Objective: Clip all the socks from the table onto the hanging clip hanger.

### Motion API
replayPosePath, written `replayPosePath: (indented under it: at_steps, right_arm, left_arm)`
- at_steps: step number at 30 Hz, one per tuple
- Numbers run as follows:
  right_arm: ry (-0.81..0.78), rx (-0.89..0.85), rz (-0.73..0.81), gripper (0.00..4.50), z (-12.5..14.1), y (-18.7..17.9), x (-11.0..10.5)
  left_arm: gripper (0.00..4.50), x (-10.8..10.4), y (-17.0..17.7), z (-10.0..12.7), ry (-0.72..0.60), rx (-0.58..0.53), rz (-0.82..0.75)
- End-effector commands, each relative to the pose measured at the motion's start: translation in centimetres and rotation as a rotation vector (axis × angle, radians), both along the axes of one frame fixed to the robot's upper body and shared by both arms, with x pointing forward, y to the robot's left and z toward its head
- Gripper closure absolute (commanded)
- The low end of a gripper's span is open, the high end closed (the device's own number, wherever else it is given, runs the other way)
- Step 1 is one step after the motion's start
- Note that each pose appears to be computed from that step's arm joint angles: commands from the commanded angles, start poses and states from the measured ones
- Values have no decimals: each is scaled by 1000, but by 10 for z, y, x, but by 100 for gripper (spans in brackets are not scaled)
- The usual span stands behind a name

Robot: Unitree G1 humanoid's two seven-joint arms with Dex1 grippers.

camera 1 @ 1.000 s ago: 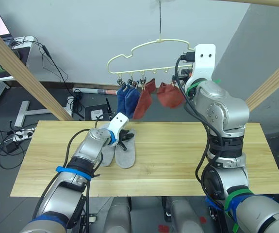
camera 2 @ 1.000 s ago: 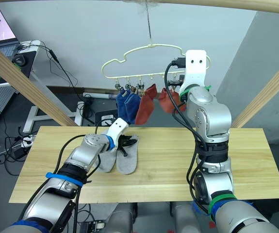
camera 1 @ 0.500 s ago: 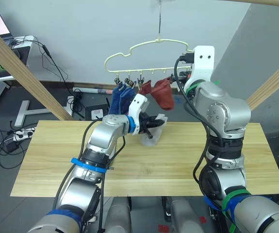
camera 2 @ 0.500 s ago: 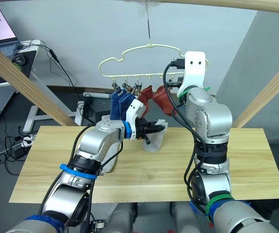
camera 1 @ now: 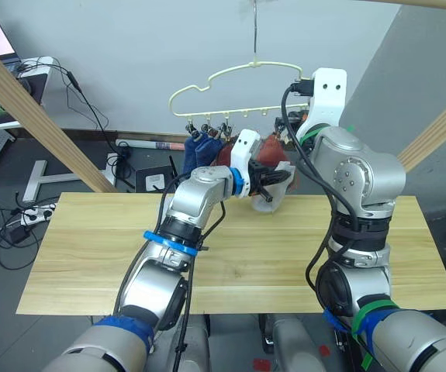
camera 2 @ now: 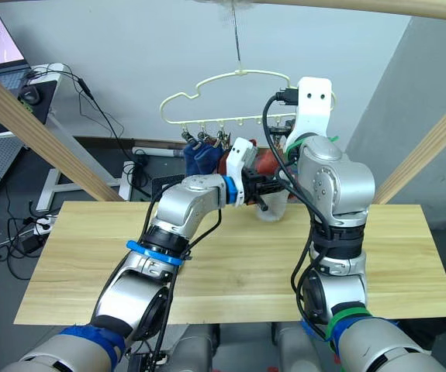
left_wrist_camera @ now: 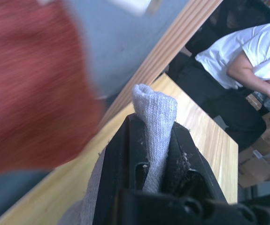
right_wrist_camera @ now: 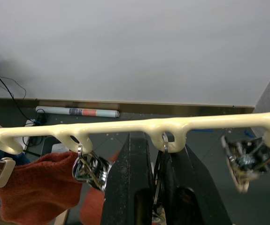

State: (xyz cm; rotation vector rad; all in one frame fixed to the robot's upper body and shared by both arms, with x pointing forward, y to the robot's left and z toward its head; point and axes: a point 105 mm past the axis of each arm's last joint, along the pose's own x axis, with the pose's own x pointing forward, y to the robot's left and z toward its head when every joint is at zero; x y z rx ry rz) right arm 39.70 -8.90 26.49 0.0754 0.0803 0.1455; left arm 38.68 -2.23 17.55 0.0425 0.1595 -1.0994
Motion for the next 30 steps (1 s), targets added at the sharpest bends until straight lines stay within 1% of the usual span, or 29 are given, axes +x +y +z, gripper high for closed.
replayPosePath:
  at_steps: [1, 12, 20, 30]
  right_arm:
    - [-86, 20, 13, 450, 24, 2, -8]
    - [-83, 20, 19, 450, 24, 2, -9]
    - [-77, 21, 19, 450, 22, 3, -9]
    - [-73, 20, 18, 450, 20, 3, -8]
  left_arm:
    - [386, 5, -8, 14, -53, -28, 6]
    - [386, 16, -13, 29, -90, -57, 35]
    - [386, 18, -17, 38, -96, -89, 39]
    - [386, 22, -16, 44, -96, -115, 56]
